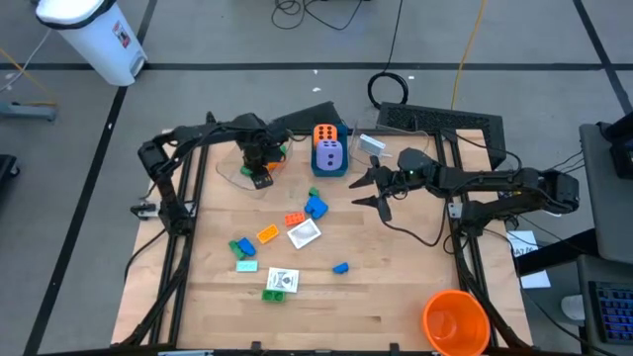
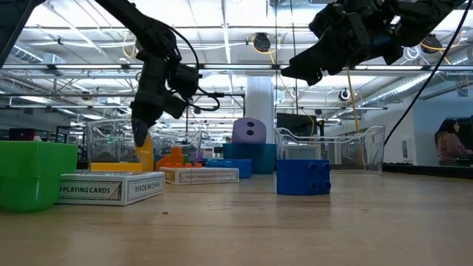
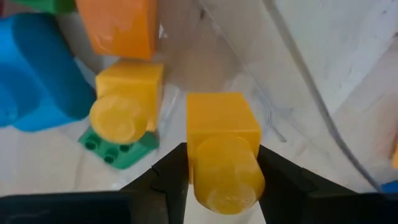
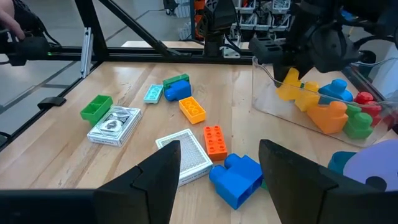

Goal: Pick & Place Toys
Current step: Put the yellow game piece into the left transparent bin, then put the blue game piece into the left transparent bin

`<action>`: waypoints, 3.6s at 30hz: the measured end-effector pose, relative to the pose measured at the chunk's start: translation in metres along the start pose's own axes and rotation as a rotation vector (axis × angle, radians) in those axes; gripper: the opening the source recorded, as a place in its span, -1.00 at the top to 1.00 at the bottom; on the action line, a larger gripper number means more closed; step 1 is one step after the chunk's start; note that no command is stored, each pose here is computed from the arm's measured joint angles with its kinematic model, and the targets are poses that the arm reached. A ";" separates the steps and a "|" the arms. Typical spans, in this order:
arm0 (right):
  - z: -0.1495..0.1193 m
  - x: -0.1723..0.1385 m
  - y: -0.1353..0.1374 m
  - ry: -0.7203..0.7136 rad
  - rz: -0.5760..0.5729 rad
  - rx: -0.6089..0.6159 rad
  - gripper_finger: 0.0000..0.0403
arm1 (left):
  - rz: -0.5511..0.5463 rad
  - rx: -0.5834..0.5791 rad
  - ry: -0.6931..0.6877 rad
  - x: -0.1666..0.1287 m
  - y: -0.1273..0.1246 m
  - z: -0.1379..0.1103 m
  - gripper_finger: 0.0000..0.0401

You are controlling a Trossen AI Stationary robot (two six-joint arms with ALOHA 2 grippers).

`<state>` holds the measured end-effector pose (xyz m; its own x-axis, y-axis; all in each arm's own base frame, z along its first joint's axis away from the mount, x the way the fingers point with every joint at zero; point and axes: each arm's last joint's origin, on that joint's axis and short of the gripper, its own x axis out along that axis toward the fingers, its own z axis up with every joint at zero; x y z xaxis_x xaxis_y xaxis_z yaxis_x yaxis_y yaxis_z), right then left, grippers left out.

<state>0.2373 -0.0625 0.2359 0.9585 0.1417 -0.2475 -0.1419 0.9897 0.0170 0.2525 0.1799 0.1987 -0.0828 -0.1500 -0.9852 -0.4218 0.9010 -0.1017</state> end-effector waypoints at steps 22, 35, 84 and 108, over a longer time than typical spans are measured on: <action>0.000 0.000 0.000 0.000 0.000 -0.010 -0.05 | 0.003 0.012 -0.005 0.001 -0.001 0.002 -0.29; 0.000 0.000 0.000 0.000 0.000 -0.015 -0.05 | 0.062 0.035 -0.183 -0.098 -0.015 -0.025 -0.20; -0.032 0.051 -0.001 -0.009 0.065 -0.007 -0.05 | -0.139 0.420 -1.474 0.040 -0.153 -0.099 0.13; -0.038 0.061 0.014 0.046 0.082 0.046 -0.05 | -0.160 0.485 -1.534 0.048 -0.163 -0.088 0.06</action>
<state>0.2846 -0.0408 0.1840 0.9316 0.2218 -0.2879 -0.2065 0.9749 0.0830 0.2377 -0.0099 0.1800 0.9910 0.0089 -0.1335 -0.0023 0.9988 0.0496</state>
